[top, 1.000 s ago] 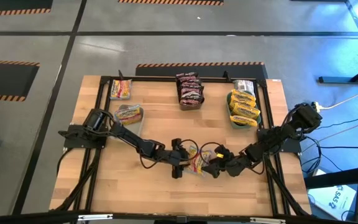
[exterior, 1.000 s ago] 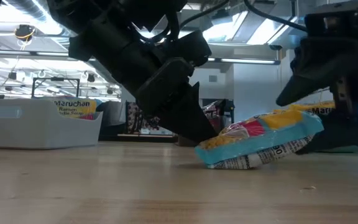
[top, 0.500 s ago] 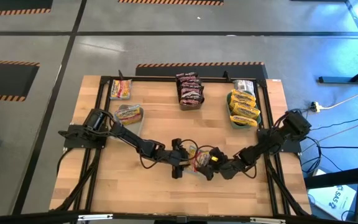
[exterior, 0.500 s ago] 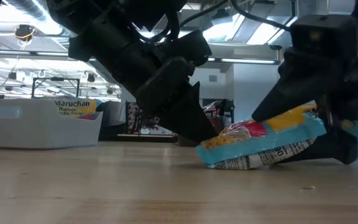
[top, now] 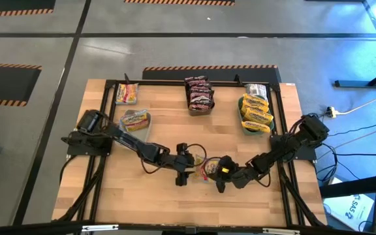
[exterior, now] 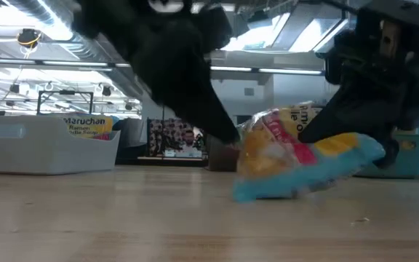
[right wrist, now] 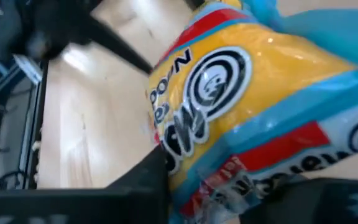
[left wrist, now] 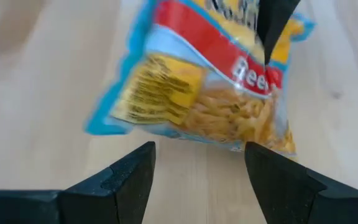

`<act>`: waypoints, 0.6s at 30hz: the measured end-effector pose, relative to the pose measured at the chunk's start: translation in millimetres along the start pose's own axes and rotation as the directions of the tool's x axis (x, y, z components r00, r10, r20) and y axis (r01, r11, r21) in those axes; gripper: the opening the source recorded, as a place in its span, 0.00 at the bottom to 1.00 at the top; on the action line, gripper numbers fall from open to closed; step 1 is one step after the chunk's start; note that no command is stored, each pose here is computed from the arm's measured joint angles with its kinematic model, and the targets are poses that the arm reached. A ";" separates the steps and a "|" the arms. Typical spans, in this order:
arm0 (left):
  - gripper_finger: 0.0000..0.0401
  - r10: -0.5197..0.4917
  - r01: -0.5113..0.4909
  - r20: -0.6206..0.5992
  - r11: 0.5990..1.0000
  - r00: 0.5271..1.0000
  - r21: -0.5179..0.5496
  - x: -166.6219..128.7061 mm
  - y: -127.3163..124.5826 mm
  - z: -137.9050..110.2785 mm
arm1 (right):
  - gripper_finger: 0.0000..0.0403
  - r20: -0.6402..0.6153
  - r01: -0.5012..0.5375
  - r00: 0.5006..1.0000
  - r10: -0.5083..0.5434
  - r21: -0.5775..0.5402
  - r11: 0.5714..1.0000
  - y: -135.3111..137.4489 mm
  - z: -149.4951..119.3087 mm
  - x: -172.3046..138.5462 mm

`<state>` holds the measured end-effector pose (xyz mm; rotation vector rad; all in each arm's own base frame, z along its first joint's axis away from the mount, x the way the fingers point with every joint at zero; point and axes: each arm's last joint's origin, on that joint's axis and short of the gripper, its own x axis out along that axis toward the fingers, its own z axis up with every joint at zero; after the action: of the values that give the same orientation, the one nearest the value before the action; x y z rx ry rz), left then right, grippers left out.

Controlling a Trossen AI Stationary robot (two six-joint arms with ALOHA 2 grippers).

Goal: Sort Maruchan noodles
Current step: Put the blue noodle pack into the gray bin

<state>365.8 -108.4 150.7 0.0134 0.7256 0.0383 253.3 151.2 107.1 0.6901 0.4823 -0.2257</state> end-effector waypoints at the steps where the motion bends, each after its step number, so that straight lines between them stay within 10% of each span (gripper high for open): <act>1: 0.61 -0.001 0.001 -0.002 1.000 1.000 -0.004 -7.4 0.1 3.3 | 0.26 -0.002 -0.008 1.000 0.008 -0.027 1.000 1.4 1.8 -1.5; 11: 0.61 -0.058 0.059 0.094 0.998 0.994 -0.003 -73.5 -6.8 32.5 | 0.20 -0.051 -0.034 0.998 0.021 -0.263 0.964 22.7 35.5 -18.7; 18: 0.61 -0.070 0.070 0.107 0.998 0.992 0.008 -74.8 -10.6 33.0 | 0.20 -0.233 -0.068 0.971 -0.059 -0.502 0.862 53.2 67.9 -14.3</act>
<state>332.1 -122.0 224.7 -0.0063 0.6186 -0.0310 283.6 147.2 189.0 0.1966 0.7410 -0.0015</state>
